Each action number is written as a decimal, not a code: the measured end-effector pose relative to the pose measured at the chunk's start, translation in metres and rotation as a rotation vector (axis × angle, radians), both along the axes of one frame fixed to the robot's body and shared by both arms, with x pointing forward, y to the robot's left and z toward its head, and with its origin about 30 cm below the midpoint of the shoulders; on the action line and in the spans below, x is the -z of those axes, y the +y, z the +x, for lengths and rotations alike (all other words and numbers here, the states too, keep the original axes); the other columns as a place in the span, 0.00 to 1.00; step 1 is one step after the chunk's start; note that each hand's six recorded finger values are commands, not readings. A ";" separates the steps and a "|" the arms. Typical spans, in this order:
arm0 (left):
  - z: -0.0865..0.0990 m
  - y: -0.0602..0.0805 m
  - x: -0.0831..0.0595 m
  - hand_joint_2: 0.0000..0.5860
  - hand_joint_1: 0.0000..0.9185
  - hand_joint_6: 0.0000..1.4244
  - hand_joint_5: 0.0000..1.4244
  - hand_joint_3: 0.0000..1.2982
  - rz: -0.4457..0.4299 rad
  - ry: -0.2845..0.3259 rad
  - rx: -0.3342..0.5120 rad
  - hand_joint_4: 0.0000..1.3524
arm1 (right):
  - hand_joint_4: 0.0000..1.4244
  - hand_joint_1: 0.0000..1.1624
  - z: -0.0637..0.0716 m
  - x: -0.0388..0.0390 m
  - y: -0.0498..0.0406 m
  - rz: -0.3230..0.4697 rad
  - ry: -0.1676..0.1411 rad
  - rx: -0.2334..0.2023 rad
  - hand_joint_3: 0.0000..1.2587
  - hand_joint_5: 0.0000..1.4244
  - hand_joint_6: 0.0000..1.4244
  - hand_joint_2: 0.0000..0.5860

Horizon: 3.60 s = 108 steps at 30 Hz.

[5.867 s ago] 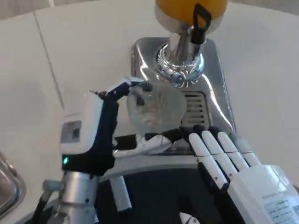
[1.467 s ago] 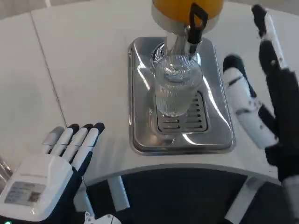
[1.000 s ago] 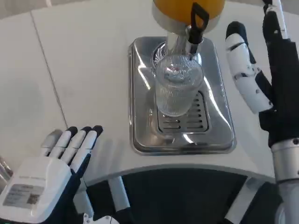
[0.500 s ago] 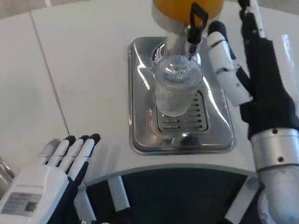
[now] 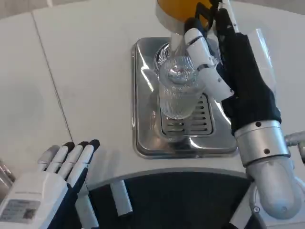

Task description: Grasp the cup under the faucet to collect the drink, then remove the cup.

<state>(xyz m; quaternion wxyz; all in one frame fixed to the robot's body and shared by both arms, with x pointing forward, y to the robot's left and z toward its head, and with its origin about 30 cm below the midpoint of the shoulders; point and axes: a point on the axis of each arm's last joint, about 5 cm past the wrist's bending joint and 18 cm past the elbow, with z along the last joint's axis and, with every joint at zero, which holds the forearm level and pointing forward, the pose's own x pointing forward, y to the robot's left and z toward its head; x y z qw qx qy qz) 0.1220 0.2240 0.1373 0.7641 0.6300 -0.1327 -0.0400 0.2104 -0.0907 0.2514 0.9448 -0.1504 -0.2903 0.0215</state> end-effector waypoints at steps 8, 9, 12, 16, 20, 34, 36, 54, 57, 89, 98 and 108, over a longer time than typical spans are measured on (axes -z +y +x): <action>0.003 0.000 -0.001 0.07 0.00 0.01 0.00 0.00 -0.006 -0.013 0.003 0.00 | 0.00 0.16 -0.006 -0.0018 0.0081 -0.032 -0.025 -0.044 0.00 0.00 0.00 0.88; 0.003 0.000 -0.001 0.07 0.00 0.01 0.00 0.00 -0.007 -0.013 0.003 0.00 | 0.00 0.16 -0.006 -0.0018 0.0081 -0.035 -0.025 -0.042 0.00 0.00 0.00 0.88; 0.003 0.000 -0.001 0.07 0.00 0.01 0.00 0.00 -0.009 -0.010 0.001 0.00 | 0.00 0.16 -0.005 -0.0019 0.0079 -0.035 -0.026 -0.040 0.00 0.00 0.00 0.87; 0.004 0.001 0.000 0.07 0.00 0.01 0.00 0.00 -0.014 -0.007 -0.002 0.00 | 0.00 0.13 -0.004 -0.0031 0.0087 -0.048 -0.026 -0.030 0.00 0.00 0.00 0.85; 0.004 0.001 0.000 0.07 0.00 0.01 0.00 0.00 -0.017 -0.005 -0.005 0.00 | 0.00 0.01 -0.002 -0.0073 0.0113 -0.092 -0.023 -0.018 0.00 0.00 0.00 0.80; 0.012 0.006 -0.002 0.07 0.00 0.00 0.00 0.00 -0.025 -0.021 -0.005 0.00 | 0.00 0.00 -0.007 -0.0166 0.0149 -0.436 -0.047 0.050 0.02 0.00 0.00 0.86; 0.012 0.006 -0.002 0.07 0.00 0.00 0.00 0.00 -0.025 -0.022 -0.005 0.00 | 0.00 0.00 -0.008 -0.0188 0.0160 -0.480 -0.049 0.063 0.02 0.00 0.00 0.86; 0.047 0.004 -0.006 0.07 0.00 0.00 0.00 0.00 -0.100 -0.170 -0.117 0.00 | 0.00 0.00 -0.017 -0.0343 0.0173 -0.692 -0.044 0.162 0.04 0.00 0.00 0.91; 0.055 0.003 -0.005 0.08 0.01 0.00 0.00 0.00 -0.109 -0.178 -0.128 0.00 | 0.00 0.00 -0.019 -0.0357 0.0169 -0.694 -0.044 0.171 0.04 0.00 0.00 0.91; 0.099 -0.039 -0.011 0.09 0.05 0.02 0.00 0.00 -0.145 -0.218 -0.011 0.00 | 0.00 0.00 -0.024 -0.0340 0.0106 -0.607 -0.019 0.203 0.04 0.00 0.00 0.94; 0.099 -0.040 -0.010 0.09 0.05 0.02 0.00 0.00 -0.138 -0.212 -0.004 0.00 | 0.00 0.00 -0.032 -0.0207 0.0062 -0.446 -0.006 0.249 0.01 0.00 0.00 0.99; 0.096 -0.037 -0.006 0.09 0.05 0.02 0.00 0.00 -0.127 -0.197 -0.006 0.00 | 0.00 0.00 -0.052 0.0022 -0.0015 -0.322 -0.111 0.384 0.00 0.00 0.00 0.99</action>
